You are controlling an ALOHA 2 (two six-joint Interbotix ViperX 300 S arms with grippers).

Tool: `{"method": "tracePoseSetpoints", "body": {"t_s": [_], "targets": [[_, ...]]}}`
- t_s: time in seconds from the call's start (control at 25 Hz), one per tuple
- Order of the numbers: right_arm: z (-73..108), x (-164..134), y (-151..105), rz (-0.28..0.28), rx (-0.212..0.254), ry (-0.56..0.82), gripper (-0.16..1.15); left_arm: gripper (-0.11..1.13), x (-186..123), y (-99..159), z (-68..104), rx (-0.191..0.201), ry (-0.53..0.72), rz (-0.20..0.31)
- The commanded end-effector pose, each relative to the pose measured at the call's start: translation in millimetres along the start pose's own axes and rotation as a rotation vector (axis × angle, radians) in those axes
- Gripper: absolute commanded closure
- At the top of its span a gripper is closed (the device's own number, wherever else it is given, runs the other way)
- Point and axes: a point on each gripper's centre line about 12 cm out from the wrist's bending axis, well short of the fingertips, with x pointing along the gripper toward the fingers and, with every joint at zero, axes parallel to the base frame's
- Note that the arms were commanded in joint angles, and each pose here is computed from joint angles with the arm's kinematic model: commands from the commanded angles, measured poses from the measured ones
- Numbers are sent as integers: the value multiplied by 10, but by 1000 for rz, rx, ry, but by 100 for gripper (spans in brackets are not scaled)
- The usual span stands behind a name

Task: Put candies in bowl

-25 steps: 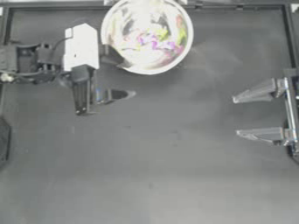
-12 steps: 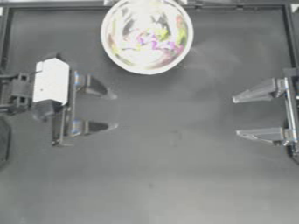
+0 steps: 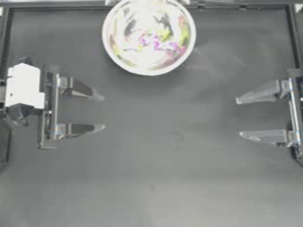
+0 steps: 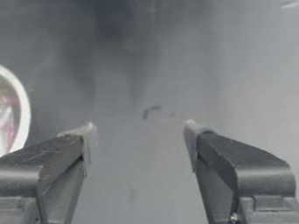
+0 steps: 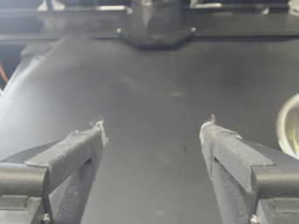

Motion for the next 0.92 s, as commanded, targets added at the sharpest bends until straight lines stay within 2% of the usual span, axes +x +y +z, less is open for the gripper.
{"method": "tracePoseSetpoints", "body": {"t_s": [0.04, 0.92], "targets": [[121, 4, 9, 6, -5, -30, 2, 8, -86, 3, 67, 2, -59, 5], [174, -68, -76, -28, -7, -73, 2, 8, -553, -11, -163, 10, -160, 15]]}}
